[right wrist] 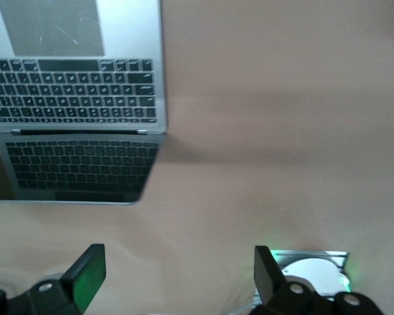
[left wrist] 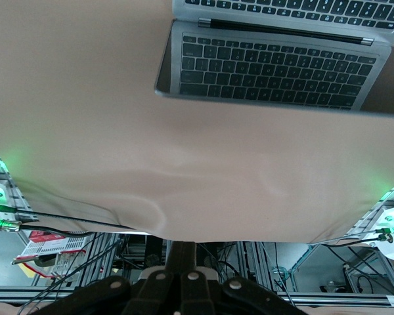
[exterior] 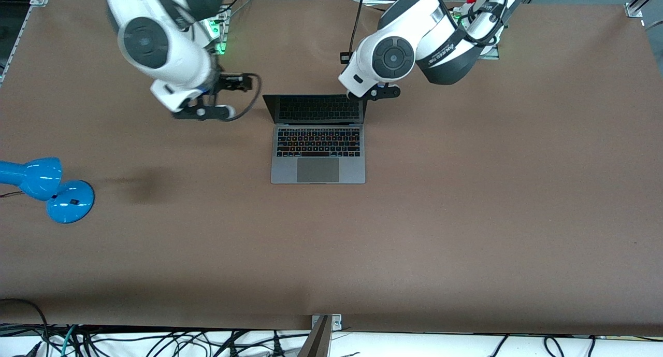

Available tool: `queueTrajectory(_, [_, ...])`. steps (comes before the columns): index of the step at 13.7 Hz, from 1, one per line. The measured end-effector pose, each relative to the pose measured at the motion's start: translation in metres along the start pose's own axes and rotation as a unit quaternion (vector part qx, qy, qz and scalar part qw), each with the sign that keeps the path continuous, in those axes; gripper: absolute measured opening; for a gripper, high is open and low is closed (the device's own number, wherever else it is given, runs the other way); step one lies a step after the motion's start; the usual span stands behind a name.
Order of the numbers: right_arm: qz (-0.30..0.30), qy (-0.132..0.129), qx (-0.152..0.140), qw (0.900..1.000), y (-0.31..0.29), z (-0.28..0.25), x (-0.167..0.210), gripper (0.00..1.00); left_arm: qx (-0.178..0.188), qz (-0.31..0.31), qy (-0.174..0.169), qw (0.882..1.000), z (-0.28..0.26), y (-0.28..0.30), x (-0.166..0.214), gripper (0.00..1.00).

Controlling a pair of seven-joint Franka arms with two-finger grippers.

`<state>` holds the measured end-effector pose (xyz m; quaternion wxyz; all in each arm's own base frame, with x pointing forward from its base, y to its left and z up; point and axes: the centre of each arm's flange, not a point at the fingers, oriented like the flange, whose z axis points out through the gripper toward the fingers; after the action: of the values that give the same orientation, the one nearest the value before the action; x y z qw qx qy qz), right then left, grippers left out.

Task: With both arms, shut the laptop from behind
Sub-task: 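Bring the right gripper beside the left gripper behind the laptop screen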

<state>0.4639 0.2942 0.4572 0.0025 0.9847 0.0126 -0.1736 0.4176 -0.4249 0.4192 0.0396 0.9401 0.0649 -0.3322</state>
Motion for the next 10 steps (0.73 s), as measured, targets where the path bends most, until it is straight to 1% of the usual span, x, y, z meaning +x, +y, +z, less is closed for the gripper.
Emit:
queueTrajectory(2, [-0.016, -0.012, -0.008, 1.0, -0.02, 0.022, -0.014, 0.93, -0.008, -0.005, -0.001, 1.0, 0.009, 0.001, 0.011, 0.01])
queueTrajectory(3, [-0.025, -0.02, -0.011, 0.999, -0.029, 0.03, -0.021, 0.85, -0.011, -0.007, -0.001, 1.0, 0.014, 0.002, 0.015, 0.01])
queueTrajectory(4, [-0.033, -0.026, -0.015, 0.999, -0.037, 0.038, -0.027, 0.71, -0.016, -0.01, -0.001, 1.0, 0.019, 0.002, 0.02, 0.01])
queueTrajectory(8, [-0.055, -0.04, -0.025, 0.997, -0.057, 0.056, -0.04, 0.27, -0.029, -0.019, -0.008, 0.999, 0.035, 0.005, 0.04, 0.01])
queueTrajectory(9, [-0.06, -0.042, -0.027, 0.997, -0.062, 0.06, -0.042, 0.15, -0.032, -0.021, -0.009, 0.999, 0.037, 0.006, 0.044, 0.01])
queueTrajectory(10, [-0.064, -0.045, -0.028, 0.997, -0.066, 0.065, -0.042, 0.05, -0.034, -0.022, -0.011, 0.999, 0.039, 0.006, 0.048, 0.01])
